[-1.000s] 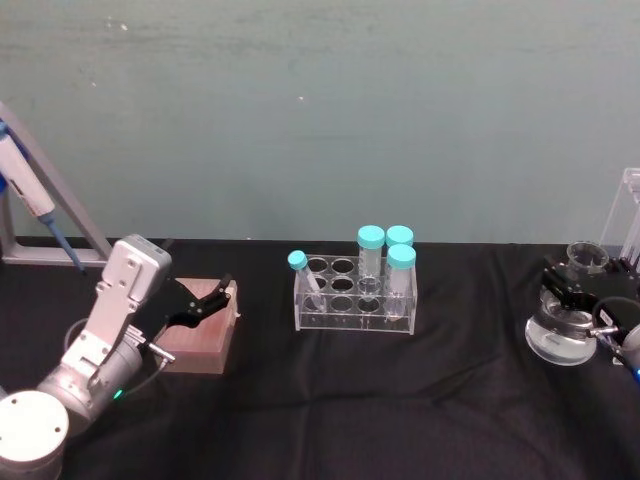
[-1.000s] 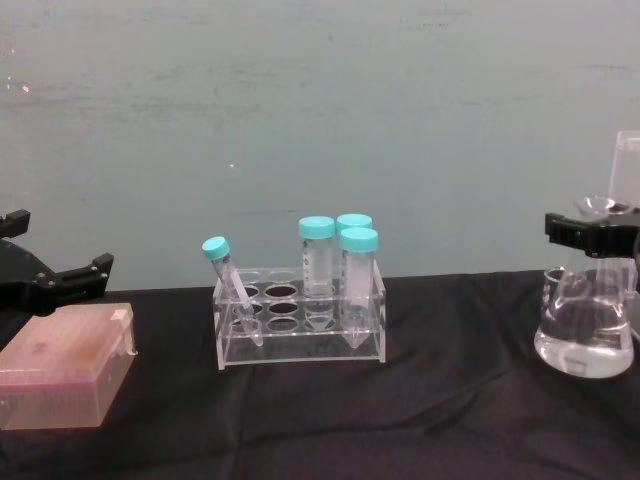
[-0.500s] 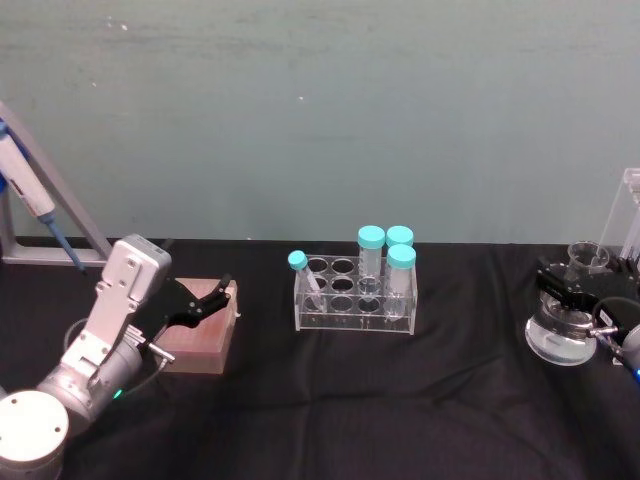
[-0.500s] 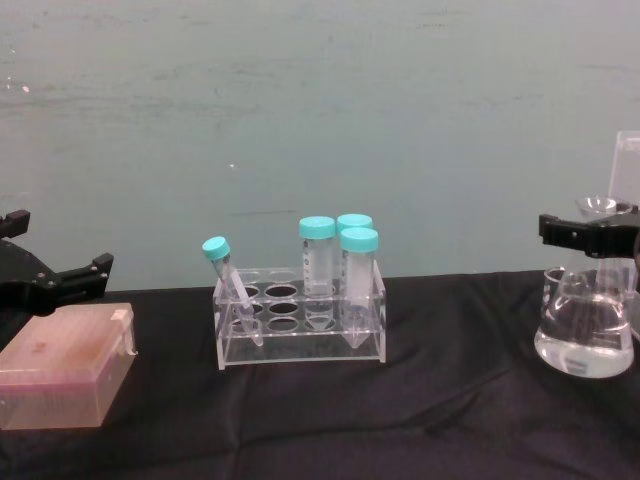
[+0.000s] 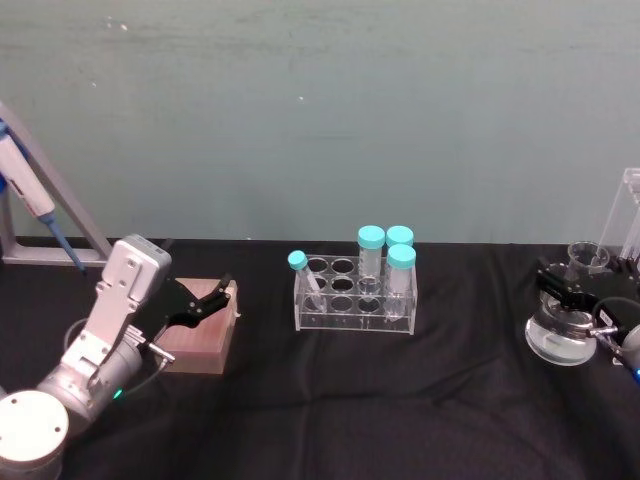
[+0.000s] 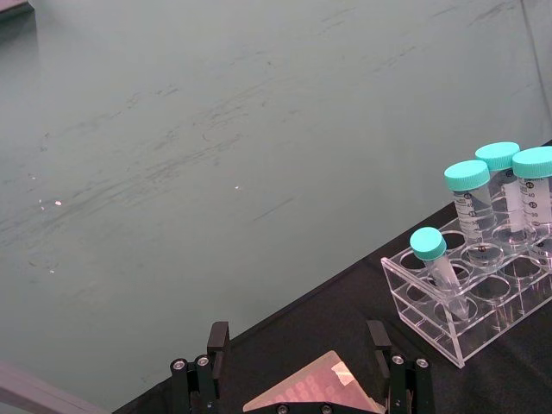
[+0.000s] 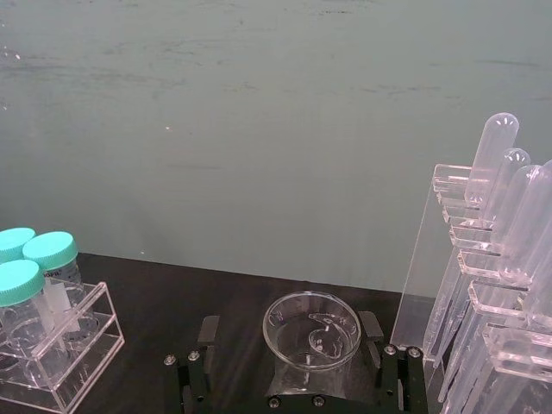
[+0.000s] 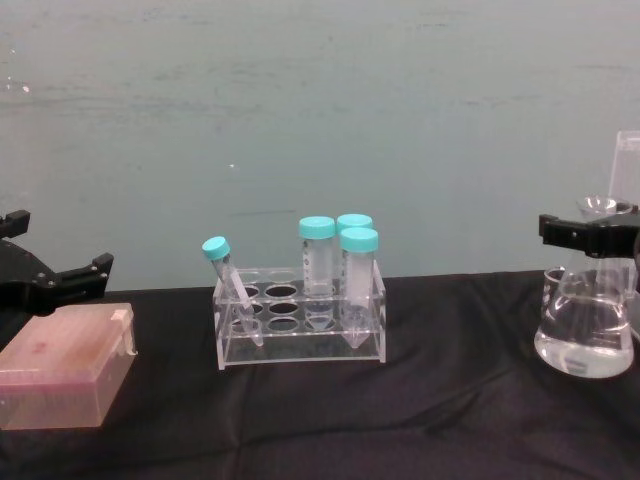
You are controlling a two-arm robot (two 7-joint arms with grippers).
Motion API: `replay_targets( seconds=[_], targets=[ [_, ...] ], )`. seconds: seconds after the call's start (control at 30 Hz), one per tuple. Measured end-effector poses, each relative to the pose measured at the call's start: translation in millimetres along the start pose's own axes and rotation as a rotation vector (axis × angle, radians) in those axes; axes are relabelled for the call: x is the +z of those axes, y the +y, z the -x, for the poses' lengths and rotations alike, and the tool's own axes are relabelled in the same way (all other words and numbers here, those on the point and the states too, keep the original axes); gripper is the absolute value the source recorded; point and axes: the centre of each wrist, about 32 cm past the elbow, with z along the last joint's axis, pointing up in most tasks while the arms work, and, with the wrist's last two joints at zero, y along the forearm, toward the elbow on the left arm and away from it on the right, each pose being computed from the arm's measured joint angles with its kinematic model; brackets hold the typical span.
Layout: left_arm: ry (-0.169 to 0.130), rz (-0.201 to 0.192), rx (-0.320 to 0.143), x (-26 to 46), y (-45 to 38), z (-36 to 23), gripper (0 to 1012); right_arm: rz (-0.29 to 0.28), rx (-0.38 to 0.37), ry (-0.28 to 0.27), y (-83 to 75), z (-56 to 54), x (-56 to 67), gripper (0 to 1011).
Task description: Place the experimental apparatus aside using one hand.
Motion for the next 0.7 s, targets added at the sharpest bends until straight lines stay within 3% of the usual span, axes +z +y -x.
replay_targets(
  seconds=[0.27, 0.7],
  targets=[
    [0.000, 0.000, 0.000, 0.0, 0.0, 0.0, 1000, -0.008, -0.022, -0.017, 0.7, 1.6, -0.5, 1000],
    [0.000, 0.000, 0.000, 0.0, 0.0, 0.0, 1000, -0.073, -0.015, -0.073, -2.5, 1.0, 0.1, 1000]
  ],
)
